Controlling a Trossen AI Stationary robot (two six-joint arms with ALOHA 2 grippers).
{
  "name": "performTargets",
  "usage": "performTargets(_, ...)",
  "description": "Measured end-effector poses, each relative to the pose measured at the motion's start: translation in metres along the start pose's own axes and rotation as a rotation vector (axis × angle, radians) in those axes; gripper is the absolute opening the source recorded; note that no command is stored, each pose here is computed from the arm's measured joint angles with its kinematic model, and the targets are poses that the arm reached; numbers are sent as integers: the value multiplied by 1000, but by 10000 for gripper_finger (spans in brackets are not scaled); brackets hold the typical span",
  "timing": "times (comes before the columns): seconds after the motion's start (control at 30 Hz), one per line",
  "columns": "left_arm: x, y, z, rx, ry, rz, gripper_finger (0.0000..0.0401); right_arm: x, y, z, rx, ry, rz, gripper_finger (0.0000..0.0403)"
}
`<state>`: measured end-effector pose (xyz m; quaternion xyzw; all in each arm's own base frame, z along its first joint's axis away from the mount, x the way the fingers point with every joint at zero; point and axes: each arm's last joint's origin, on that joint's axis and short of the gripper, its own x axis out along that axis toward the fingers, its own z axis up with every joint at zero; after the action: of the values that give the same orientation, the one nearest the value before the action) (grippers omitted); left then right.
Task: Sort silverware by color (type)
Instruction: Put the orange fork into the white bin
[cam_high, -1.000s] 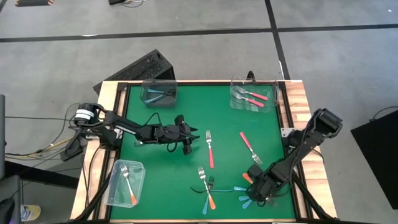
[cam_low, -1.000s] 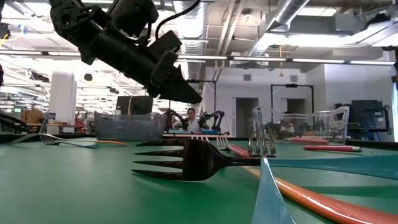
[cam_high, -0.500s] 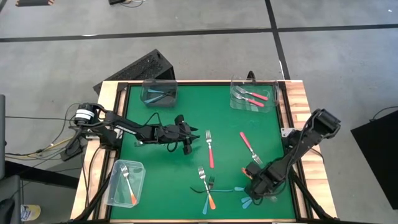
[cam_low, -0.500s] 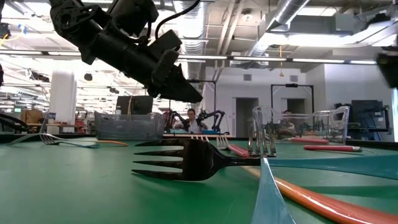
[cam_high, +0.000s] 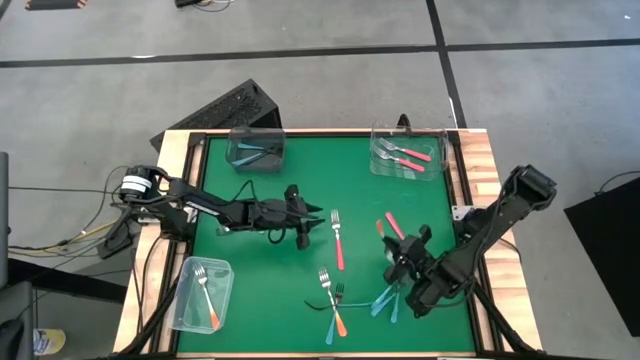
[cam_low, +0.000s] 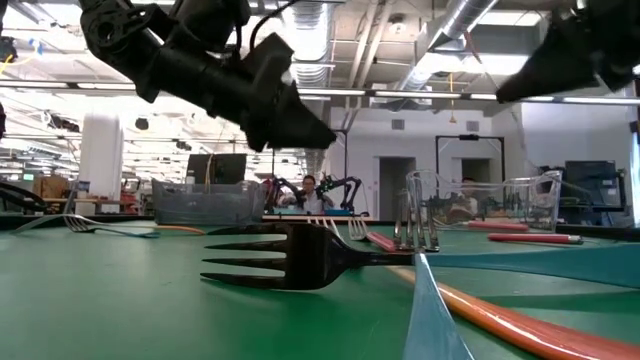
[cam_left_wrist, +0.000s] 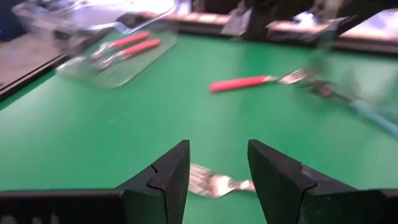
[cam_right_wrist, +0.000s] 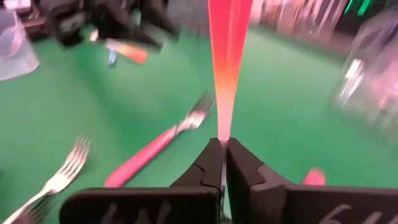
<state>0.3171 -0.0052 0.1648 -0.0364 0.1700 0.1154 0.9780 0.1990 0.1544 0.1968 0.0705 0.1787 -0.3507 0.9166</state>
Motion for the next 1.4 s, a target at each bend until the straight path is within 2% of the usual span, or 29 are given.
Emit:
performTargets(0.17, 0, -4, 9, -14, -98, -87, 148, 10, 2, 6, -88, -147, -64, 21)
performTargets(0.4, 1, -10, 25, 71, -211, -163, 148, 25, 17, 21, -131, -175, -73, 20)
performTargets(0.53, 3, -19, 44, 127, -261, -218, 148, 36, 28, 33, -164, -136, -12, 20)
performTargets(0.73, 13, -27, 53, 182, -257, -229, 148, 47, 37, 59, -206, -144, 129, 20)
performTargets(0.9, 18, -28, 46, 187, -212, -241, 148, 46, 39, 76, -263, -206, 194, 20)
performTargets(1.03, 19, -30, 47, 188, -227, -285, 148, 49, 41, 88, -271, -249, 287, 20)
performTargets(1.4, 16, -37, 48, 186, -236, -440, 148, 55, 39, 90, -338, -258, 298, 20)
